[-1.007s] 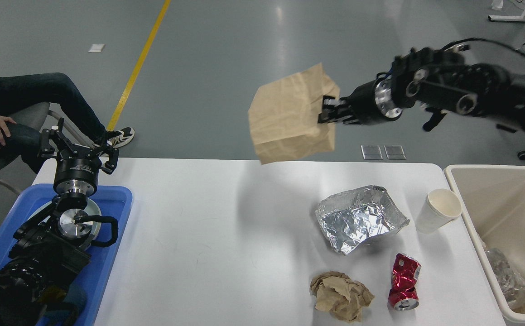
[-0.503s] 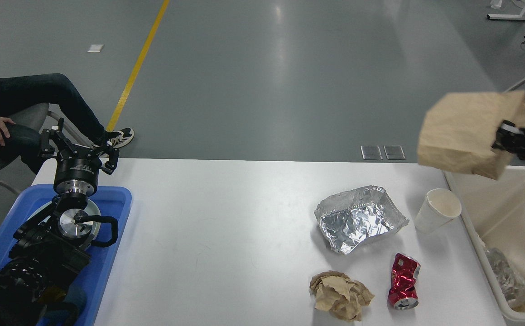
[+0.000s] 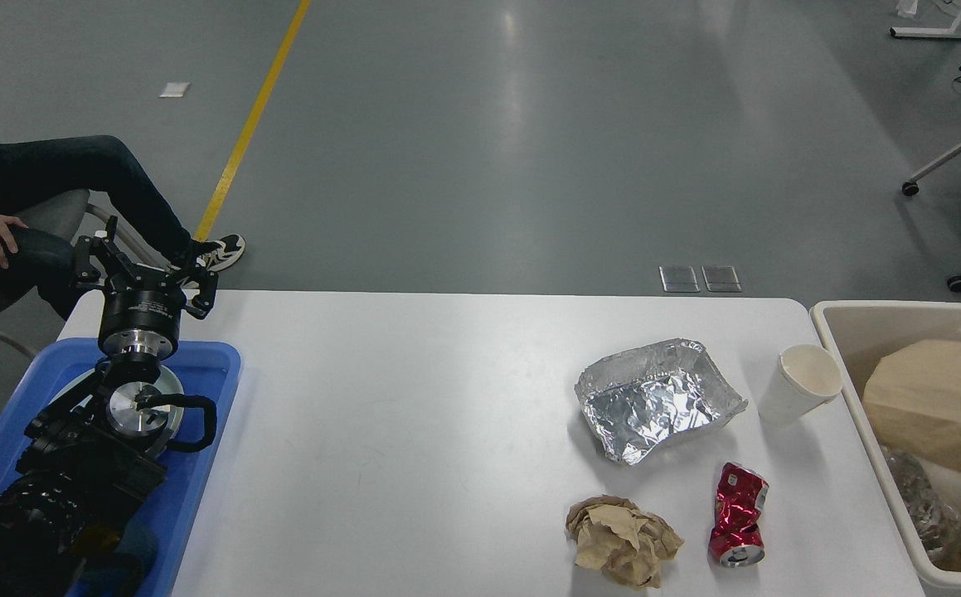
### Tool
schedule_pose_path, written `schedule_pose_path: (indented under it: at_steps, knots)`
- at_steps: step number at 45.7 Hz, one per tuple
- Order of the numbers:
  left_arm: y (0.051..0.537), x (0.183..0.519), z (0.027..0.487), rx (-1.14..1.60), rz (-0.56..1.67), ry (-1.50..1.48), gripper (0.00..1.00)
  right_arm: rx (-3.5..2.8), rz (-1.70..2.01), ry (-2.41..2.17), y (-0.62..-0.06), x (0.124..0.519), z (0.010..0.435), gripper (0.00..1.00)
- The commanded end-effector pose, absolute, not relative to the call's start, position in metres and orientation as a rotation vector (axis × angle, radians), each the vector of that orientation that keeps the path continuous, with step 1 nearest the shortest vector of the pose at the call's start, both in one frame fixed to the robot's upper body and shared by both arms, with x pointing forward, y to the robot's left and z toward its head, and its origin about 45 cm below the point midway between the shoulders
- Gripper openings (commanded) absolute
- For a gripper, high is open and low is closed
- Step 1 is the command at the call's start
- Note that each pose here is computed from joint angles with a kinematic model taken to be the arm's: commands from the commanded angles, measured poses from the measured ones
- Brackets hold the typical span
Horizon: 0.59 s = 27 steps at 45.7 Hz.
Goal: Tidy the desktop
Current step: 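Lift the paper bag and drop it into the white bin, then move the right gripper to the white paper cup and grasp it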
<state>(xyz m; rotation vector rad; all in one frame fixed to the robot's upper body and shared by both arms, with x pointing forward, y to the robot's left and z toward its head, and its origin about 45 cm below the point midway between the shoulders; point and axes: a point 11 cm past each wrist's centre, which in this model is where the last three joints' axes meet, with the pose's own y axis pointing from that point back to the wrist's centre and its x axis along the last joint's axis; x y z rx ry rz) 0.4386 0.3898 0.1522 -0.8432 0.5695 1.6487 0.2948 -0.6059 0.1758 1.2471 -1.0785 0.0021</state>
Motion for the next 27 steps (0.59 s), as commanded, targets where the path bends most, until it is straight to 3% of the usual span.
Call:
schedule_pose_path:
  at_steps: [1, 8, 15, 27]
  knots:
    - [0.390, 0.439, 0.152, -0.843, 1.649, 0.570, 0.96, 1.255, -0.013, -1.048, -0.602, 0.290, 0.166, 1.00]
    - [0.390, 0.439, 0.152, -0.843, 1.649, 0.570, 0.96, 1.305, 0.014, -1.002, -0.580, 0.308, 0.162, 1.00]
    - [0.390, 0.439, 0.152, -0.843, 1.649, 0.570, 0.96, 1.348, 0.134, -0.886, -0.546, 0.358, 0.201, 1.00]
    - [0.390, 0.439, 0.152, -0.843, 1.649, 0.570, 0.96, 1.432, 0.272, -0.469, -0.419, 0.416, 0.262, 1.00]
